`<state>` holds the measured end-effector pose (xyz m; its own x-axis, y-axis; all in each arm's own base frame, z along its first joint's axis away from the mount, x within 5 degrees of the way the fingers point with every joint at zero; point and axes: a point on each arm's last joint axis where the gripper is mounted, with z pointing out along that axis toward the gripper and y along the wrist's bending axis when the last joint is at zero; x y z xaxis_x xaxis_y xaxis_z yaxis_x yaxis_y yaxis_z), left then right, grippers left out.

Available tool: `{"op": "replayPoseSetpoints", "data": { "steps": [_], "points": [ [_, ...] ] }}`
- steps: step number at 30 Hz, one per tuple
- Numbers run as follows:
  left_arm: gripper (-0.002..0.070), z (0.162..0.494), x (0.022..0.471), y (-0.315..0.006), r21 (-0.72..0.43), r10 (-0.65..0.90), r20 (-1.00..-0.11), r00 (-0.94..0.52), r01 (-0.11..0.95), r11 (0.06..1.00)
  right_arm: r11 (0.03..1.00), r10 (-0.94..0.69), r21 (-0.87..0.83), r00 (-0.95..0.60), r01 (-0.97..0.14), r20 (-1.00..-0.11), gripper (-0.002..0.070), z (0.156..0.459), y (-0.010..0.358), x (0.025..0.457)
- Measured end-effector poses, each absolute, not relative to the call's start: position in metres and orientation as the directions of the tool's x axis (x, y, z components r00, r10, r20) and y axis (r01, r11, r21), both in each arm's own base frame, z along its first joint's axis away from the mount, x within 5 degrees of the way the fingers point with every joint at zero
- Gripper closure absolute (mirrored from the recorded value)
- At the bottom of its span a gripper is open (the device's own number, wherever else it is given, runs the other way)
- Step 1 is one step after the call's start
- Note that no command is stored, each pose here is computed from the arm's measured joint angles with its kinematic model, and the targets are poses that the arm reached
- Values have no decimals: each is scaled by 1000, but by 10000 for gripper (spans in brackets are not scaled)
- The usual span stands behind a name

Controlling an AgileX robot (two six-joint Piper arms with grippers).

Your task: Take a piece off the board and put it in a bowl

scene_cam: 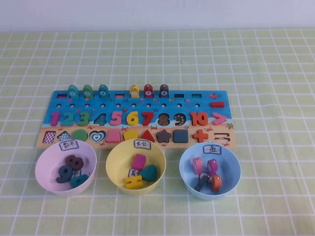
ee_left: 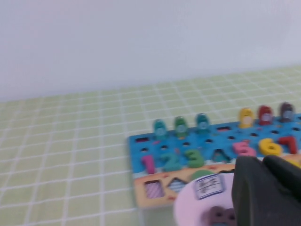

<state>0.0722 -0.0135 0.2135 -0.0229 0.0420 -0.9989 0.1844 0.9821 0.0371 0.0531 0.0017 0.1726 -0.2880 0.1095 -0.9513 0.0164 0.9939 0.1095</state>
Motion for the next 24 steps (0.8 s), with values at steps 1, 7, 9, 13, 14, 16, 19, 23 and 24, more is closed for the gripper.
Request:
{"op": "replayPoseSetpoints", "data": {
  "steps": [1, 7, 9, 13, 14, 16, 19, 23, 24],
  "points": [
    [673, 209, 70, -11, 34, 36, -999, -16, 151, 988, 994, 110, 109, -288, 16, -951, 694, 173, 2, 53],
    [675, 203, 61, 0, 2, 2, -1000, 23, -1, 1000, 994, 110, 109, -288, 16, -951, 694, 173, 2, 53],
    [676, 200, 58, 1, 0, 0, -1000, 3, -17, 1000, 994, 110, 109, -288, 16, -951, 694, 173, 2, 53],
    [677, 188, 56, 2, 0, -3, -993, -119, -28, 1000, 994, 110, 109, -288, 16, -951, 694, 173, 2, 53],
    [677, 186, 56, 2, 1, -4, -989, -146, -29, 1000, 994, 110, 109, -288, 16, -951, 694, 173, 2, 53],
    [677, 179, 55, 2, 3, -4, -978, -209, -32, 999, 994, 110, 109, -288, 16, -951, 694, 173, 2, 53],
    [677, 174, 53, 2, 26, 20, -963, -270, -20, 999, 994, 110, 109, -288, 16, -951, 694, 173, 2, 53],
    [677, 172, 53, -1, 70, 73, -953, -292, 22, 997, 994, 110, 109, -288, 16, -951, 694, 173, 2, 53],
    [677, 172, 53, -1, 67, 73, -954, -291, 29, 997, 994, 110, 109, -288, 16, -951, 694, 173, 2, 53]
  ]
}}
